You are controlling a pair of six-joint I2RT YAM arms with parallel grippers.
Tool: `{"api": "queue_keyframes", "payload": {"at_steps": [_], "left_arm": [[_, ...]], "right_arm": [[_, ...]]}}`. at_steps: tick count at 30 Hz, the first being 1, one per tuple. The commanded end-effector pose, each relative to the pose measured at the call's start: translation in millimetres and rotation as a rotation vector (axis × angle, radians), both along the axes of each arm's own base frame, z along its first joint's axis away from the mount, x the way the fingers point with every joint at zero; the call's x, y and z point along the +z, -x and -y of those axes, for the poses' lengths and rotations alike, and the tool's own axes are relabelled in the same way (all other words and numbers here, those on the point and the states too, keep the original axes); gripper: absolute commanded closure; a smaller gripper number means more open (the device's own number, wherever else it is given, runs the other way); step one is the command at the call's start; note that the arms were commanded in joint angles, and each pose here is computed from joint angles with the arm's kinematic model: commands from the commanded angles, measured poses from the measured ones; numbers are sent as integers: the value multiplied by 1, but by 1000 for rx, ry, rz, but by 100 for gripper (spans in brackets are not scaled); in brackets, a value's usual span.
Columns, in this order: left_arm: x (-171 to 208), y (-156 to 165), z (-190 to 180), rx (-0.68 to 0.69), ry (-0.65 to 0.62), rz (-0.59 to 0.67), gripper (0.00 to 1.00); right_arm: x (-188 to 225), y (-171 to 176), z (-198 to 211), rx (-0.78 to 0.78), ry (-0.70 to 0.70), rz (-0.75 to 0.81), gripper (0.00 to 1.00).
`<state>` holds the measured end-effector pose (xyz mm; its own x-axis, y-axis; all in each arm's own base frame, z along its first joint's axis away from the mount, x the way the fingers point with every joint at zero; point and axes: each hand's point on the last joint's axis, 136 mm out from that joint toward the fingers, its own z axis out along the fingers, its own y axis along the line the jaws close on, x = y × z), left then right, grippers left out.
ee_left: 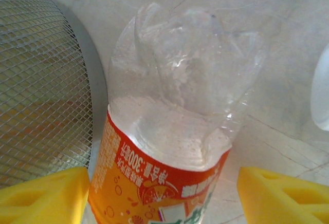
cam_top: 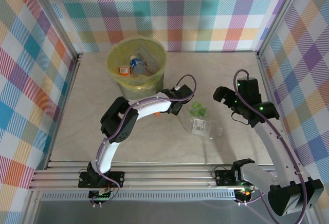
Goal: Put the plastic bottles in the bin
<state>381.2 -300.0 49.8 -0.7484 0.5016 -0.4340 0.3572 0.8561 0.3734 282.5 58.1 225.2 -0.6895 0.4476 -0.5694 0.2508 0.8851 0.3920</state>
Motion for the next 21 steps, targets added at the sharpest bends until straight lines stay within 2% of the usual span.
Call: {"api": "queue_keyframes", "payload": {"at_steps": [1, 7, 10, 13, 15, 18, 21], "left_arm": [[-21, 4, -9, 14, -48, -55, 25], [-28, 2, -12, 18, -62, -65, 25], [-29, 3, -12, 21, -65, -69, 28], [-25, 5, -11, 23, -55, -72, 39], [-19, 6, -12, 27, -48, -71, 50], [-5, 9, -13, 33, -34, -56, 55], [20, 13, -12, 28, -13, -23, 55]], "right_arm": [[4, 0, 0, -12, -24, 19, 0], [1, 1, 0, -12, -26, 16, 0], [1, 1, 0, -13, -26, 16, 0], [2, 2, 0, -11, -27, 18, 0], [2, 2, 0, -13, -30, 21, 0], [3, 3, 0, -14, -38, 28, 0], [5, 2, -3, -6, -51, 44, 0]]}}
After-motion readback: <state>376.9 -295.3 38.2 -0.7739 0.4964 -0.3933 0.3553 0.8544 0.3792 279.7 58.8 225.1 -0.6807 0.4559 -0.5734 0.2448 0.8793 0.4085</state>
